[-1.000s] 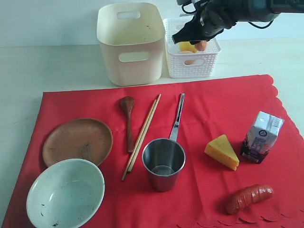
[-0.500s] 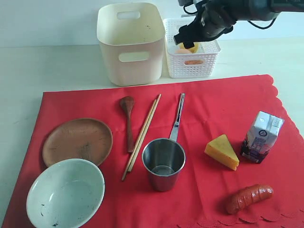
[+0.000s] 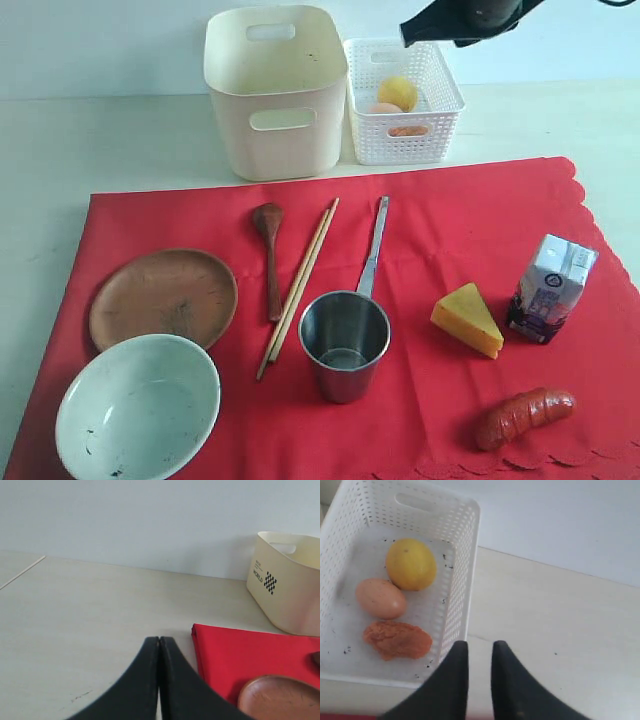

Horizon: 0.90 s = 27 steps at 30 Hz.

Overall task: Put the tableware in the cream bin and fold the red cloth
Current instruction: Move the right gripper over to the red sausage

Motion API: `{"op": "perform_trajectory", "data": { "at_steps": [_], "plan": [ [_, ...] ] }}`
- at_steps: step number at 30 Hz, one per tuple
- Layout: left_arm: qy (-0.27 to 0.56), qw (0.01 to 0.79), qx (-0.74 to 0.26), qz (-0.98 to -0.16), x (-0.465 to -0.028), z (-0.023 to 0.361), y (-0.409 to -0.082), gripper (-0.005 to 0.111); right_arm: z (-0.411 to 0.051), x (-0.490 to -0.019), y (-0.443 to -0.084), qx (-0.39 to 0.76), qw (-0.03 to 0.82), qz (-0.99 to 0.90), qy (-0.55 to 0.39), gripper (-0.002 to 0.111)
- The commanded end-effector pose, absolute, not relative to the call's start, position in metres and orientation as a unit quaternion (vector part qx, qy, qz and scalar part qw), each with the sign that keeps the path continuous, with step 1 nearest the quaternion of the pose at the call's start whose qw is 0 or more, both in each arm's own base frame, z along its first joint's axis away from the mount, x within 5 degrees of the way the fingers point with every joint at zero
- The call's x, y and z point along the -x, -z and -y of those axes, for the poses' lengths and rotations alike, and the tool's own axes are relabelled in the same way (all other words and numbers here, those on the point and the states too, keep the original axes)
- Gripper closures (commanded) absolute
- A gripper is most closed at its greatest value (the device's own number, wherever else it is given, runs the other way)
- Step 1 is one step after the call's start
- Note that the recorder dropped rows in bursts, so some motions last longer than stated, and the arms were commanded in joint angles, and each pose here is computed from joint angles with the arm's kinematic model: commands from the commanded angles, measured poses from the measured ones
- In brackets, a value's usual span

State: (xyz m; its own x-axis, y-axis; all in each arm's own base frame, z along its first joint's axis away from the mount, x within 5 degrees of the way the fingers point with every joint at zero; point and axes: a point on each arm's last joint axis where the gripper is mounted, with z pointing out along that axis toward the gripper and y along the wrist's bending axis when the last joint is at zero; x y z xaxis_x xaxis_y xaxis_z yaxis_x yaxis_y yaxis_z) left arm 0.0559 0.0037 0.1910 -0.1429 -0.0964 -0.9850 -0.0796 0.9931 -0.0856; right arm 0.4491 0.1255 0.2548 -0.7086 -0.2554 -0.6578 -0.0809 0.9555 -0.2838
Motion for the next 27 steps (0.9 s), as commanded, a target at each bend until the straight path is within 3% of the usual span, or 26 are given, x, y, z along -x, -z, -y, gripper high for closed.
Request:
{"op": "perform_trajectory", "data": {
  "at_steps": [1, 16, 21, 27],
  "plan": [
    [0.009, 0.66, 0.06, -0.749, -0.056, -0.004, -0.194, 0.105, -0.119, -0.436, -0.29, 0.063, 0.384, -0.915, 0.107, 0.108],
    [0.009, 0.66, 0.06, -0.749, -0.056, -0.004, -0.194, 0.105, -0.114, -0.345, -0.37, 0.073, 0.354, -0.932, 0.022, 0.108],
    [0.009, 0.66, 0.06, -0.749, -0.056, -0.004, -0.194, 0.105, -0.126, -0.301, -0.365, 0.115, 0.343, -0.932, 0.01, 0.108],
    [0.009, 0.66, 0.06, -0.749, -0.056, -0.004, -0.194, 0.105, -0.14, -0.254, -0.33, 0.168, 0.308, -0.936, -0.002, 0.108]
  ]
}}
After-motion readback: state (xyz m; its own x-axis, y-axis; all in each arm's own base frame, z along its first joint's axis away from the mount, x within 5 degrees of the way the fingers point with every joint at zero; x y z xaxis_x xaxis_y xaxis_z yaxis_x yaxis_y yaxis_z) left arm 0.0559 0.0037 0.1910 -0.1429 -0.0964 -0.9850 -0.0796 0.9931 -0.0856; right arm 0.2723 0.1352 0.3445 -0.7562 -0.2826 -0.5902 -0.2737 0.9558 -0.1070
